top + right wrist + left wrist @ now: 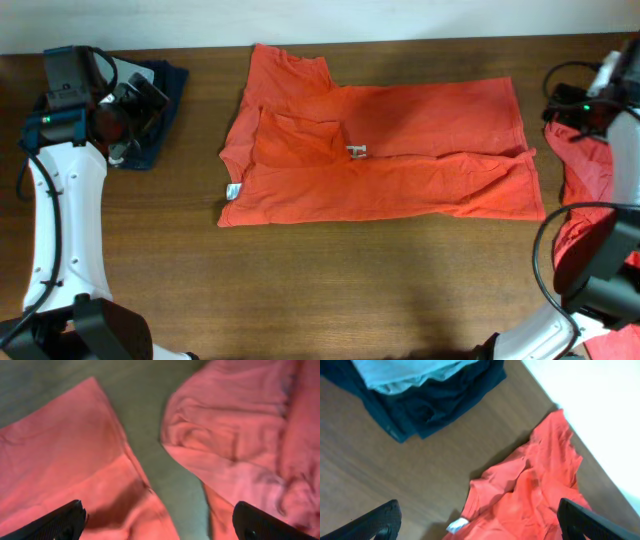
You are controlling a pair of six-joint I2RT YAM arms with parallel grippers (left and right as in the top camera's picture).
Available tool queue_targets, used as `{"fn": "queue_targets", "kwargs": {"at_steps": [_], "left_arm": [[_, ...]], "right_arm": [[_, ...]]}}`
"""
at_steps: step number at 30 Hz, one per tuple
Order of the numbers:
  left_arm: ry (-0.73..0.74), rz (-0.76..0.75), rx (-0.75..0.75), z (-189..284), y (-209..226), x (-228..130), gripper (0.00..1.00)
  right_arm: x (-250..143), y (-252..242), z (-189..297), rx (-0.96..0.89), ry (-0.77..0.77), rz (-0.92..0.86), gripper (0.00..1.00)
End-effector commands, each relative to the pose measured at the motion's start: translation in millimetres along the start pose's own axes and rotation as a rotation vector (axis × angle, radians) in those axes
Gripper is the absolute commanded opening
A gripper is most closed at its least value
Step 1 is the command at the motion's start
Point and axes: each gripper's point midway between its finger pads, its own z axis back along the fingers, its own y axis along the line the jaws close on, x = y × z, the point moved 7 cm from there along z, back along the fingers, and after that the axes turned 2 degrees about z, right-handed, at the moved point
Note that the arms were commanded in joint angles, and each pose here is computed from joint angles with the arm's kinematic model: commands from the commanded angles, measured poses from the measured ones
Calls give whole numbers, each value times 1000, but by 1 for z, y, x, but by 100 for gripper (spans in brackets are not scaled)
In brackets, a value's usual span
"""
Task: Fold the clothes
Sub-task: 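Release the right edge and move the left gripper to the lower left edge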
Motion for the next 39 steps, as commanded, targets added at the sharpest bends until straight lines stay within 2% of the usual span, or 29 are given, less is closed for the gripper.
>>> {"fn": "queue_targets", "kwargs": {"at_steps": [1,5,9,10,12,13,15,17,20,23,39], "left_arm": [[2,13,17,-2,1,3,99],[-17,14,58,-2,6,4,99],[42,19,102,-1,14,-7,99],[64,12,110,-1,16,-10,89],[121,-38,136,-4,18,-21,58],[160,-67,156,-7,20,-31,57],[251,-109,205,-15,26,-53,58],[360,-156,231,-24,31,-79,64],[538,-237,185,-39,32,-122,68],[629,-294,148,-48,34,-149,68],[608,-452,55,-80,42,-173,74]], "right_arm": [[-8,-11,4,-14,44,-36,99],[-10,-12,4,-14,56,-37,99],[-10,-11,4,-14,55,-37,99],[-10,-11,4,-14,55,-37,99],[-10,-11,4,-14,55,-37,99],[-10,-11,4,-14,55,-37,99],[-10,-11,4,-14,55,-37,99],[-10,-11,4,-14,55,-37,99],[-10,-11,4,-14,56,-36,99],[-10,-11,4,-14,56,-36,99],[-10,-11,4,-14,56,-36,99]]}}
